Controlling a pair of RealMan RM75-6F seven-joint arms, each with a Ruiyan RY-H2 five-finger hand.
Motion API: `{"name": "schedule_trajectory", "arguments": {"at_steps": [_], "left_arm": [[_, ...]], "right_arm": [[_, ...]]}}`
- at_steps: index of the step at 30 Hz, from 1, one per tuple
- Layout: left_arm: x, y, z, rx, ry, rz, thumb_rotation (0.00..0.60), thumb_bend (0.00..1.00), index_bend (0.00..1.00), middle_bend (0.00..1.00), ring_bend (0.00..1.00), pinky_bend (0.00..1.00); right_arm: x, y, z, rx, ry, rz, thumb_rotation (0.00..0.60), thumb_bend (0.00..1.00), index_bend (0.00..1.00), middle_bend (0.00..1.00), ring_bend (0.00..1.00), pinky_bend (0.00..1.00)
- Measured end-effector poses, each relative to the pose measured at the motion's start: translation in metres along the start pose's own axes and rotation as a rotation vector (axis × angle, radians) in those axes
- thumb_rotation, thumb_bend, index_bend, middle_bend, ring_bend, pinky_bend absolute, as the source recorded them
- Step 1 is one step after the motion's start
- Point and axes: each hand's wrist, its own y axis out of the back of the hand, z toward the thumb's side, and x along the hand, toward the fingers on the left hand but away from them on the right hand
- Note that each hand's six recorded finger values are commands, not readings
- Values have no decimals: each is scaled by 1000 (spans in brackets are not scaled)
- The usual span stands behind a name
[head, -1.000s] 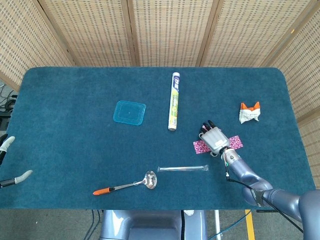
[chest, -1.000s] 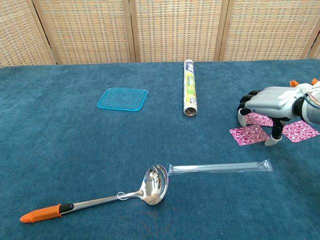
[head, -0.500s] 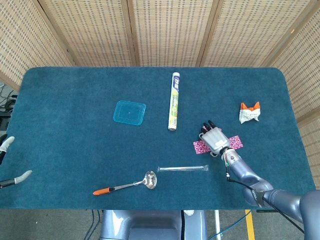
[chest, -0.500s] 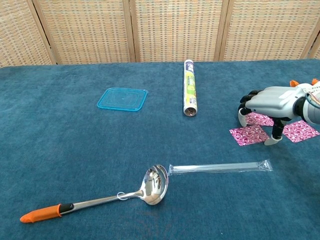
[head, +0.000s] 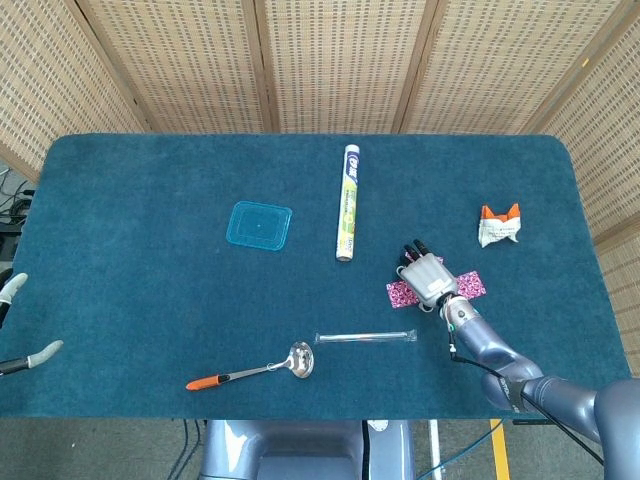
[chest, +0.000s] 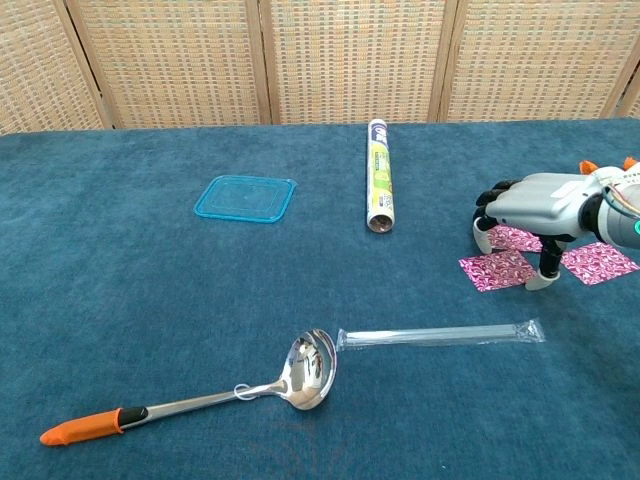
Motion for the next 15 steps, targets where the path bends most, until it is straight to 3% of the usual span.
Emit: {"name": "schedule_trajectory", "arguments": {"at_steps": [15], "left_arm": [[-1,0,-2,-3,5,0,201,0,23,0,0,0]], "right_arm": [[-2,-1,-1,-3,-7,3,600,259,417,216,0,0]]}}
